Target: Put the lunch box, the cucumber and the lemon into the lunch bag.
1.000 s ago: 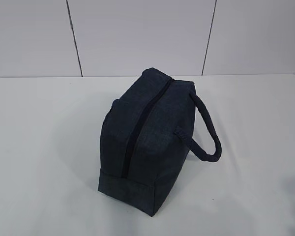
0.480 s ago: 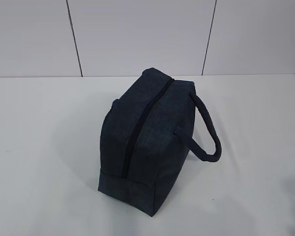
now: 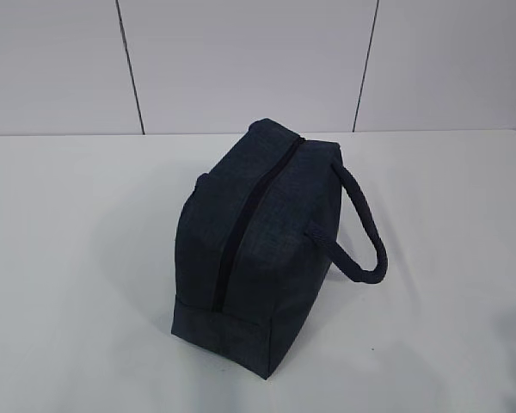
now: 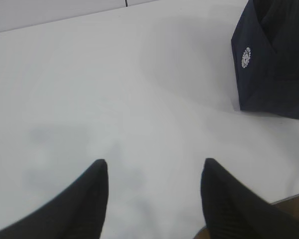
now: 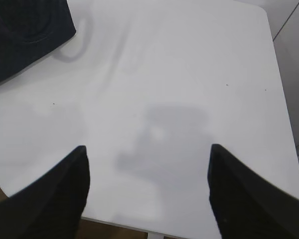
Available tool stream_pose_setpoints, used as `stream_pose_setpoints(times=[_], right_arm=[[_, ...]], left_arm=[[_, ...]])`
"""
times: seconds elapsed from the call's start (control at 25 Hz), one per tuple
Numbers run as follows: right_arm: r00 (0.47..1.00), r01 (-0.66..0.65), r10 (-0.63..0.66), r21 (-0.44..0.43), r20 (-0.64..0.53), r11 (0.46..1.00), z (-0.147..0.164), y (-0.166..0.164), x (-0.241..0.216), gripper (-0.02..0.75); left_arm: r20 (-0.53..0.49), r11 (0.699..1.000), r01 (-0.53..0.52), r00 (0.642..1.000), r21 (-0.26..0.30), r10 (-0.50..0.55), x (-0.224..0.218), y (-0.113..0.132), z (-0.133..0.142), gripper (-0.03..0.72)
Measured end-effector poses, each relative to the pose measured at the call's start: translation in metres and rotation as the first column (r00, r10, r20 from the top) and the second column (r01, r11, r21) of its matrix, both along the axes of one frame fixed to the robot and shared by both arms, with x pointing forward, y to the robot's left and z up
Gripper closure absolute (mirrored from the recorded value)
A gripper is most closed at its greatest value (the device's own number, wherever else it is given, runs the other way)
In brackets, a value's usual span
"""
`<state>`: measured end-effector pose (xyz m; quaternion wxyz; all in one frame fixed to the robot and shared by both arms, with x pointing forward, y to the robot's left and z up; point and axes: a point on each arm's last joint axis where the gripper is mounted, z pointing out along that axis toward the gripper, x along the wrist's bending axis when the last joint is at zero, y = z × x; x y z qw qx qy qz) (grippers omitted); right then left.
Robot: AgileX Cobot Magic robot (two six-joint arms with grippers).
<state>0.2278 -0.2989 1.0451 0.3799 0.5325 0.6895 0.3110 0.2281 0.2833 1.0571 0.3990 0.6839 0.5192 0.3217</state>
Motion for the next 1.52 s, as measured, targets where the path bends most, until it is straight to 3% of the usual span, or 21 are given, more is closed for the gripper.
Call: stream_pose_setpoints(times=[1.52], right_arm=[[1.000,0.000,0.000,0.000,0.000,1.000,0.0000,0.0000,0.0000,0.178]], left_arm=[[0.000,1.000,0.000,1.000,0.000,0.000,0.0000,0.0000,0.0000,0.256]])
